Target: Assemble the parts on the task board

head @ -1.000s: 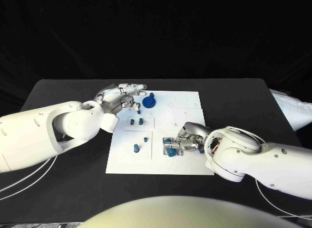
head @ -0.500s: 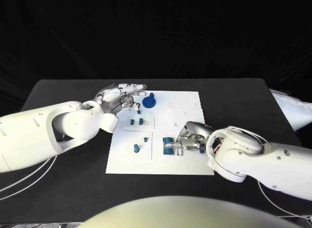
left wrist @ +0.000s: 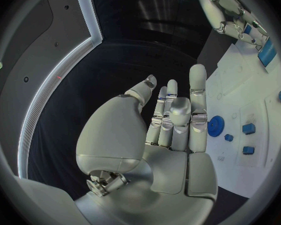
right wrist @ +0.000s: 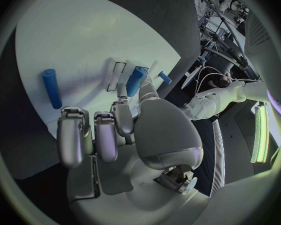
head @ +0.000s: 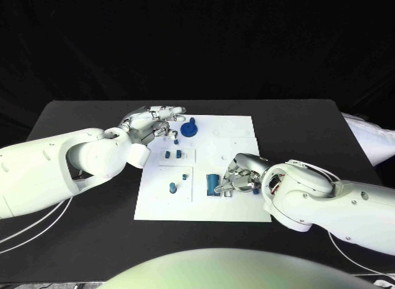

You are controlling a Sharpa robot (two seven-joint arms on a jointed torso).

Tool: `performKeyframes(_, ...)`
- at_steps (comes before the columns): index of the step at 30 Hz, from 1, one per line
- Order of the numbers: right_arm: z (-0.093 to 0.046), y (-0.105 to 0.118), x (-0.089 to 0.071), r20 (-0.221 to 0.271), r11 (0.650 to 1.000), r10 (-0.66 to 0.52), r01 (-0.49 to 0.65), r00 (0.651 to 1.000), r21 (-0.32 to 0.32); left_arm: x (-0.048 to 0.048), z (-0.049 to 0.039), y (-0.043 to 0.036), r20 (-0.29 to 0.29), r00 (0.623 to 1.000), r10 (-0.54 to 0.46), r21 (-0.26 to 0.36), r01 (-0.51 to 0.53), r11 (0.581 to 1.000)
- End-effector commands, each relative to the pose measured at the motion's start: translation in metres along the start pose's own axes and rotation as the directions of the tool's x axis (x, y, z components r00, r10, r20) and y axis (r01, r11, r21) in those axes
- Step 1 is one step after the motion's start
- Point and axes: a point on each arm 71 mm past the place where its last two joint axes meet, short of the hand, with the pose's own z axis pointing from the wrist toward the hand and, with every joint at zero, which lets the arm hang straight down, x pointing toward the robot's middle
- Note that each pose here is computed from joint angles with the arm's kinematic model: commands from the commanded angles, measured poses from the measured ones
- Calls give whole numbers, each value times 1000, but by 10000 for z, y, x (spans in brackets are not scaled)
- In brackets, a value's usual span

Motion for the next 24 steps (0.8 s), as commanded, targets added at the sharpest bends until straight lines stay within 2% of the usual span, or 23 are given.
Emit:
performKeyframes(1,-42,-28,-53,51,1000,10,-10,999,-11,16,3,-5,-17,1000,-1,6,1,1000)
performKeyframes(5,-62,-53,-69,51,1000,17,-16,999,-6,6,6,-6,-14,1000,-1,6,1,1000)
performKeyframes(17,-43,29,22,4,1000,14,-14,1000,-19,20,32,1,-20,1000,-2,6,2,1000)
performKeyframes(24,-72,-58,-28,58,999,35,-35,998,-4,12,29,-2,-18,1000,-1,7,1,1000)
